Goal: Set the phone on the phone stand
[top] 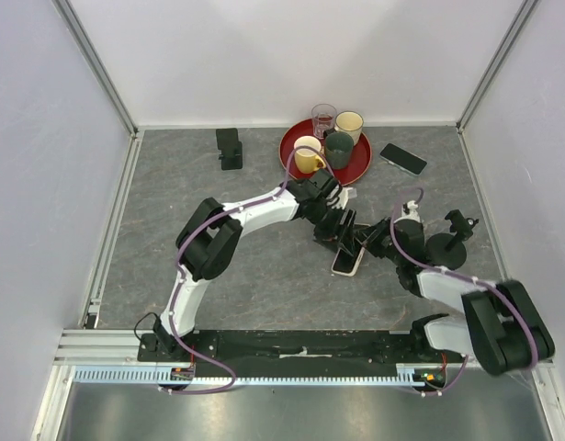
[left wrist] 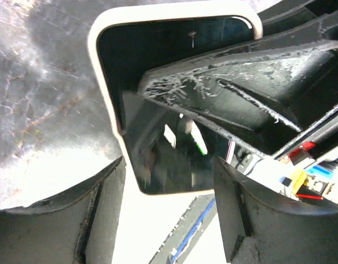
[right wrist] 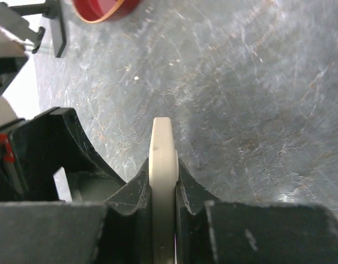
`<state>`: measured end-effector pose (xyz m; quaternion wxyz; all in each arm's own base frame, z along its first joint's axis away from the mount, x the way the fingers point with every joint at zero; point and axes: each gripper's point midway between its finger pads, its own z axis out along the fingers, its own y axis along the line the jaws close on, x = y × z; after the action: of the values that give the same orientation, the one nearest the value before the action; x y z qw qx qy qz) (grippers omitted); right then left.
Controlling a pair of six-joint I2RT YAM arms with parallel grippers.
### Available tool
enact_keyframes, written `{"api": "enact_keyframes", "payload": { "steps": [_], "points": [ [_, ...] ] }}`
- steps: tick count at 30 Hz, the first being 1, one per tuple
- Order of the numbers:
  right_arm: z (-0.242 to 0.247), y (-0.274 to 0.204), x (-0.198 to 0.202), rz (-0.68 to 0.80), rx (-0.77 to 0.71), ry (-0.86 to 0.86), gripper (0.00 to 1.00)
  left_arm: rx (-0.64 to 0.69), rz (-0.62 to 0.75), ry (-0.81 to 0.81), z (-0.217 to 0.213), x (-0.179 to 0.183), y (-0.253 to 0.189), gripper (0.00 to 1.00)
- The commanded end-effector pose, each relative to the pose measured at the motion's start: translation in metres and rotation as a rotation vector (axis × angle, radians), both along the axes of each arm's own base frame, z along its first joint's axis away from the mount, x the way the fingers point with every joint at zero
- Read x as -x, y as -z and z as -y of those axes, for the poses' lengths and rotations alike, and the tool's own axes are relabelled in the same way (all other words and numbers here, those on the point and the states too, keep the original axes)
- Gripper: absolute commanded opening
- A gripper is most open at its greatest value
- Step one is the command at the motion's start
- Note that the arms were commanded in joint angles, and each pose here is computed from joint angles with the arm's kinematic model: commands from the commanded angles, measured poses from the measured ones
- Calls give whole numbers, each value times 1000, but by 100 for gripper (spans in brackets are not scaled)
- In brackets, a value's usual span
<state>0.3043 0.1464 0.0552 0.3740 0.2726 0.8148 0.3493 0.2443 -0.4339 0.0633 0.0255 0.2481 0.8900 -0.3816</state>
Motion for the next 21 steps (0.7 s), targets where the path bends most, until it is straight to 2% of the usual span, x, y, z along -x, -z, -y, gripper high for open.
{"api": "enact_keyframes", "payload": {
  "steps": [1, 2, 4, 5, 7, 11, 14, 15, 21],
  "points": [
    [7, -39, 6, 254, 151, -106, 0, 200, 133, 53, 7, -1, -80, 65],
    [7, -56, 10, 330, 164, -125, 0, 263, 180, 60, 9, -2, -101, 67],
    [6, -59, 23, 384, 186, -176, 0, 315, 194, 62, 4, -1, -110, 71],
    [6, -78, 28, 471, 196, -187, 0, 382, 251, 63, 4, -7, -130, 72],
    [1, -88, 42, 552, 185, -239, 0, 415, 247, 80, -1, -3, -135, 72],
    [-6, -146, 76, 848, 152, -309, 0, 517, 234, 154, -4, 4, -155, 71],
    [-12, -169, 100, 985, 152, -379, 0, 621, 234, 240, -6, 19, -175, 71],
    [-13, -167, 103, 987, 165, -395, 0, 680, 242, 295, -8, 28, -186, 71],
    [-23, -179, 126, 1086, 109, -484, 0, 817, 243, 493, -18, 62, -212, 68]
  ]
}}
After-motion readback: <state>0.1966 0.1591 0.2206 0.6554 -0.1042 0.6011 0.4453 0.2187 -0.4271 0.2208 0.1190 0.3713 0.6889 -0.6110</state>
